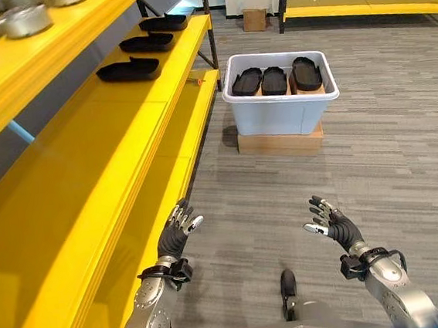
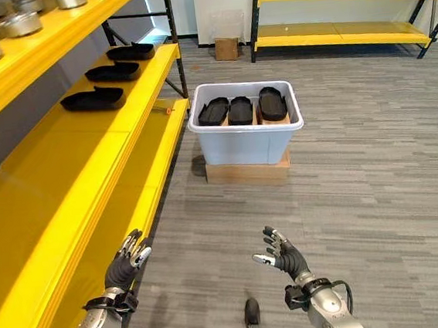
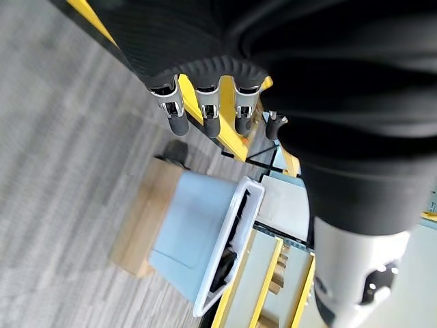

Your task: Move parts from the plastic box to the shelf.

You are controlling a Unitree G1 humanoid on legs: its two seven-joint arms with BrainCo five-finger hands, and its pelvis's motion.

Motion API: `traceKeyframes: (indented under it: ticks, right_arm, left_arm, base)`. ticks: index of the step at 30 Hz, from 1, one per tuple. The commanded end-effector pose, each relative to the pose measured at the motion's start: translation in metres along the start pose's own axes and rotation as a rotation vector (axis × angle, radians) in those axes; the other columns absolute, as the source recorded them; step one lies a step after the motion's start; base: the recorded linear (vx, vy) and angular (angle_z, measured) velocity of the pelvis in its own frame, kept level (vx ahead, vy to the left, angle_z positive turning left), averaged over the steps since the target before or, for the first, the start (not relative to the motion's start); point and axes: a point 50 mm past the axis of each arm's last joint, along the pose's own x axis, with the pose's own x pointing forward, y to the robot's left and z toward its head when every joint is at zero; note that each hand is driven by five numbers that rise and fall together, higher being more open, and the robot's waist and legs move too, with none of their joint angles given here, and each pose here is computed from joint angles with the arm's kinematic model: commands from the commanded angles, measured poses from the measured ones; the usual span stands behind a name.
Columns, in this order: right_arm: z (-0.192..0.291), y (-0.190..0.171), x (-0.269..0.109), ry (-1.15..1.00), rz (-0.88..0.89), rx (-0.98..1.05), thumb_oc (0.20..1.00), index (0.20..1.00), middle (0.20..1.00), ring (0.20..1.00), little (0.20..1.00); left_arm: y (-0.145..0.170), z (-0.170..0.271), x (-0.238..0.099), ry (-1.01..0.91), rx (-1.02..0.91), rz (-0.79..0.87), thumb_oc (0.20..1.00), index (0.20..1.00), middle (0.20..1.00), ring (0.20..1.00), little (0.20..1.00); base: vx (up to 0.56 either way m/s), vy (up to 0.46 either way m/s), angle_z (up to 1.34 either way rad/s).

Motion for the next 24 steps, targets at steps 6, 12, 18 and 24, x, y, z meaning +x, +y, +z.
traceKeyframes:
  ticks: [6, 12, 18, 24]
  right_arm:
    - [0.017, -0.009, -0.004, -0.086, -0.006, -0.027, 1.000, 1.000, 1.000, 1.000, 1.000]
    - [0.013, -0.016, -0.008, -0.075, -0.060, -0.054, 1.000, 1.000, 1.000, 1.000, 1.000]
    - [0.005, -0.009, -0.009, -0.051, -0.034, -0.043, 1.000, 1.000, 1.000, 1.000, 1.000]
    - [0.007, 0.006, -0.002, -0.059, 0.026, -0.028, 1.000, 1.000, 1.000, 1.000, 1.000]
  left_arm:
    - [-0.003, 0.024, 0.006, -0.093, 0.027, -0.053, 1.000, 1.000, 1.000, 1.000, 1.000]
    - [0.003, 0.014, -0.002, -0.046, 0.042, -0.033, 1.000, 1.000, 1.000, 1.000, 1.000]
    - [0.005, 0.013, -0.003, -0.055, 0.042, -0.013, 1.000, 1.000, 1.000, 1.000, 1.000]
    - [0.004, 0.021, 0.001, -0.083, 0.053, -0.018, 1.000, 1.000, 1.000, 1.000, 1.000]
  base:
    - [0.15, -0.202, -0.16]
    - [0.22, -0.093, 0.05]
    - [0.34, 0.078, -0.72]
    - [0.31, 0.153, -0.48]
